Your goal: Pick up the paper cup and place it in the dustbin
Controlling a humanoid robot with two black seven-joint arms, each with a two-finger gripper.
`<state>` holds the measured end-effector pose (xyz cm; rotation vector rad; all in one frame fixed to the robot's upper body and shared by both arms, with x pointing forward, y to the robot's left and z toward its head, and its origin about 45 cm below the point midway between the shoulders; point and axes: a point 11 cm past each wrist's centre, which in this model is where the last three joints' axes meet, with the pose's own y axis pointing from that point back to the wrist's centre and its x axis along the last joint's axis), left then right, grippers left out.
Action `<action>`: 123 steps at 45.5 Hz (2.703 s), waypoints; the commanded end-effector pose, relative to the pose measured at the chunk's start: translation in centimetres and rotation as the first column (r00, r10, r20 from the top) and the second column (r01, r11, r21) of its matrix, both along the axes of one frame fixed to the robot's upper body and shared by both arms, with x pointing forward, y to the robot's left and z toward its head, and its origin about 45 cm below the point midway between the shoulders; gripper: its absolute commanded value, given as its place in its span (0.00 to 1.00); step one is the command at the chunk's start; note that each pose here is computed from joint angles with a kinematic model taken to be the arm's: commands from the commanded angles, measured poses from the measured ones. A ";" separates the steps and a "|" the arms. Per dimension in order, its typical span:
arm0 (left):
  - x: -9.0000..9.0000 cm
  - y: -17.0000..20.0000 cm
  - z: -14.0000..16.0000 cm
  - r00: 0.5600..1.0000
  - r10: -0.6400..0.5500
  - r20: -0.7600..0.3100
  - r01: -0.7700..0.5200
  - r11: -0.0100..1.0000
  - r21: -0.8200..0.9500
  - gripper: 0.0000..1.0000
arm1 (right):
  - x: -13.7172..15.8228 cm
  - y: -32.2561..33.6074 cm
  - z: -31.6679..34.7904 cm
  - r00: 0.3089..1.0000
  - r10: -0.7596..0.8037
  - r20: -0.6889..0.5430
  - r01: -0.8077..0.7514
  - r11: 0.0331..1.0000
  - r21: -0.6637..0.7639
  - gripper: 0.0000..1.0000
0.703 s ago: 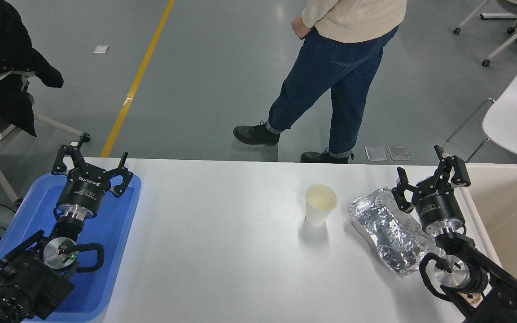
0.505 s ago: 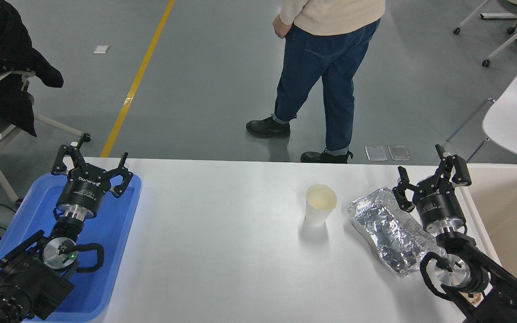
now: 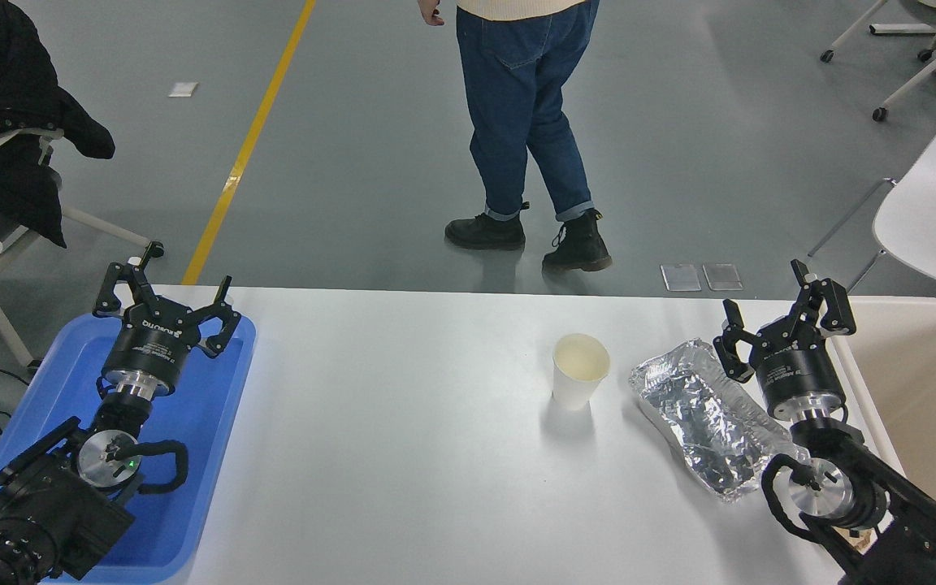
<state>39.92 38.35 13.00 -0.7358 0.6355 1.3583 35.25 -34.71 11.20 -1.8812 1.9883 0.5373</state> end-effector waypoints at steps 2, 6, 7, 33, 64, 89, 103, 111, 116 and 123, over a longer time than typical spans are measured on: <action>0.0 0.0 0.0 1.000 0.000 0.000 0.000 1.000 0.000 1.00 | -0.1 -0.5 -0.4 1.000 -0.010 -0.012 0.010 1.000 -0.008 1.00; 0.0 0.0 0.0 1.000 0.000 0.000 0.000 1.000 0.000 1.00 | -0.2 -0.7 -0.5 1.000 -0.015 -0.016 0.015 1.000 -0.008 1.00; 0.0 0.0 0.0 1.000 0.000 0.000 0.000 1.000 0.000 1.00 | -0.2 -0.6 -0.5 1.000 -0.015 -0.015 0.015 1.000 -0.008 1.00; 0.0 0.0 0.0 1.000 0.002 0.001 -0.002 1.000 -0.001 1.00 | -0.6 -4.9 0.8 0.997 0.051 -0.060 -0.062 0.978 -0.201 1.00; 0.1 -0.1 0.0 1.000 -0.003 0.000 0.003 1.000 0.000 1.00 | 1.0 -10.6 9.3 0.680 0.361 -0.638 -0.725 0.201 -0.658 1.00; 0.1 -0.1 0.0 1.000 -0.003 0.000 0.003 1.000 0.000 1.00 | 2.5 -2.2 18.7 0.097 0.266 -0.959 -0.935 -0.307 -0.180 1.00; 0.0 0.0 0.0 1.000 0.000 0.000 0.000 1.000 0.000 1.00 | 4.2 3.5 23.7 0.129 -0.069 -0.989 -0.872 -0.483 -0.080 1.00; 0.0 0.0 0.0 1.000 0.000 0.000 0.000 1.000 0.000 1.00 | 5.1 7.2 28.4 0.232 -0.064 -0.971 -0.815 -0.557 -0.158 1.00; 0.0 0.0 0.0 1.000 0.000 0.000 0.000 1.000 0.000 1.00 | 5.4 9.2 30.0 0.270 -0.050 -0.962 -0.783 -0.593 -0.189 1.00; 0.0 0.0 0.0 1.000 0.000 0.000 0.000 1.000 0.000 1.00 | 5.6 11.7 29.3 0.261 -0.020 -0.965 -0.756 -0.626 -0.191 1.00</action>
